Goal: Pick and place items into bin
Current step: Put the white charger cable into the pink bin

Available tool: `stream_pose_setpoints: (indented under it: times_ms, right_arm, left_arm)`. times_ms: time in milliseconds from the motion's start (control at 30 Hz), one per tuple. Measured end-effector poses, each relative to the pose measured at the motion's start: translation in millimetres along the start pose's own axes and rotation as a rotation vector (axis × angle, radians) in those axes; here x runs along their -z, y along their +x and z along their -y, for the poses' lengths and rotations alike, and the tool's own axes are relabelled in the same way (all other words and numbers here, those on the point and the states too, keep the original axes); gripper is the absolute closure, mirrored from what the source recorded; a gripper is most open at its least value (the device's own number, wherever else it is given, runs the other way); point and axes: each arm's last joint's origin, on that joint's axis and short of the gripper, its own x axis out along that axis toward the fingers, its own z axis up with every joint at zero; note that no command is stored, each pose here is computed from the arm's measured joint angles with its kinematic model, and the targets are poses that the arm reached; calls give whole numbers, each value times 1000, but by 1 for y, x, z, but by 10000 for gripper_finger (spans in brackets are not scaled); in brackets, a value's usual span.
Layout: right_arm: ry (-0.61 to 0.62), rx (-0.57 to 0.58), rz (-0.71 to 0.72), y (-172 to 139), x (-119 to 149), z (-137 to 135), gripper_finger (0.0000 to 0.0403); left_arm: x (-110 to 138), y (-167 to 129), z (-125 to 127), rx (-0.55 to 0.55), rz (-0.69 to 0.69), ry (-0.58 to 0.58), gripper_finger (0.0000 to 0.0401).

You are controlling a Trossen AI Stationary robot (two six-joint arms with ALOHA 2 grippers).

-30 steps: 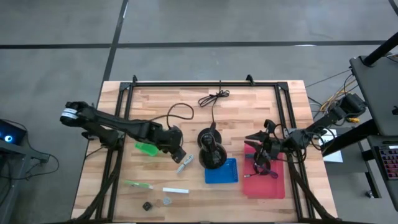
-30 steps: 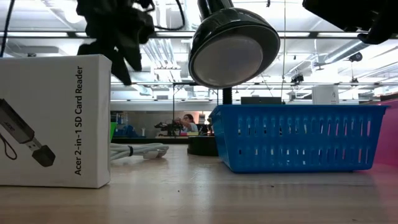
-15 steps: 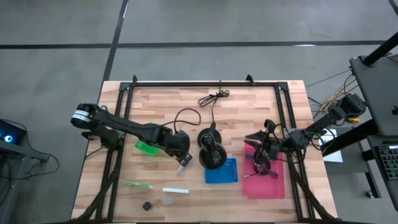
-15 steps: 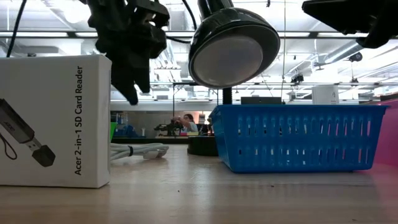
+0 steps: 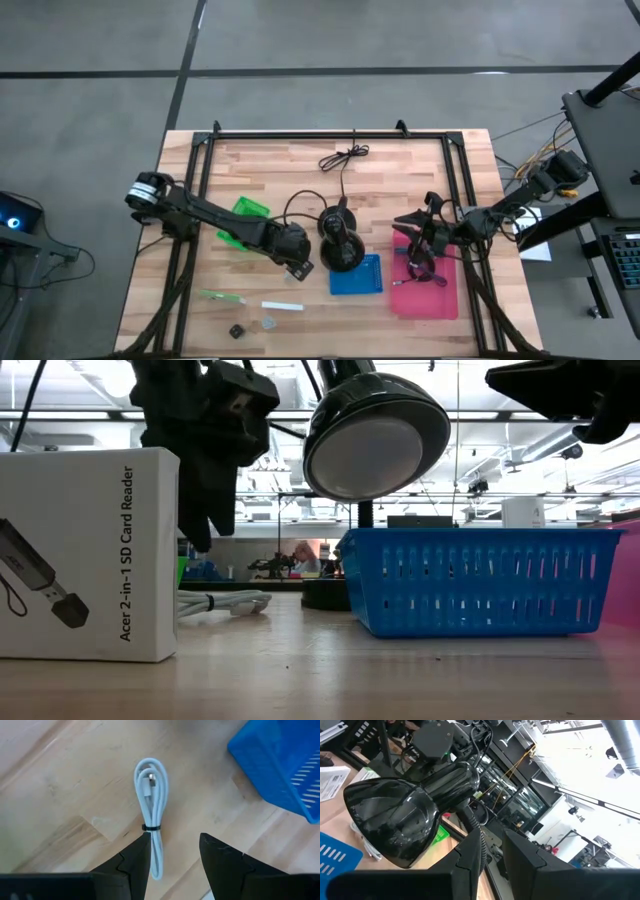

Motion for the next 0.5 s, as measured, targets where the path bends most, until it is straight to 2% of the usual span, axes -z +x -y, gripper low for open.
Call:
stream_pose_setpoints:
  times_ms: [367, 500]
  right_arm:
    - [-1, 10, -14, 0, 1, 0, 335]
    - [-2, 10, -16, 0, 1, 0, 335]
  left_arm:
    - [1, 16, -1, -40, -14, -1, 249]
    - [4, 25, -2, -44, -74, 4, 249]
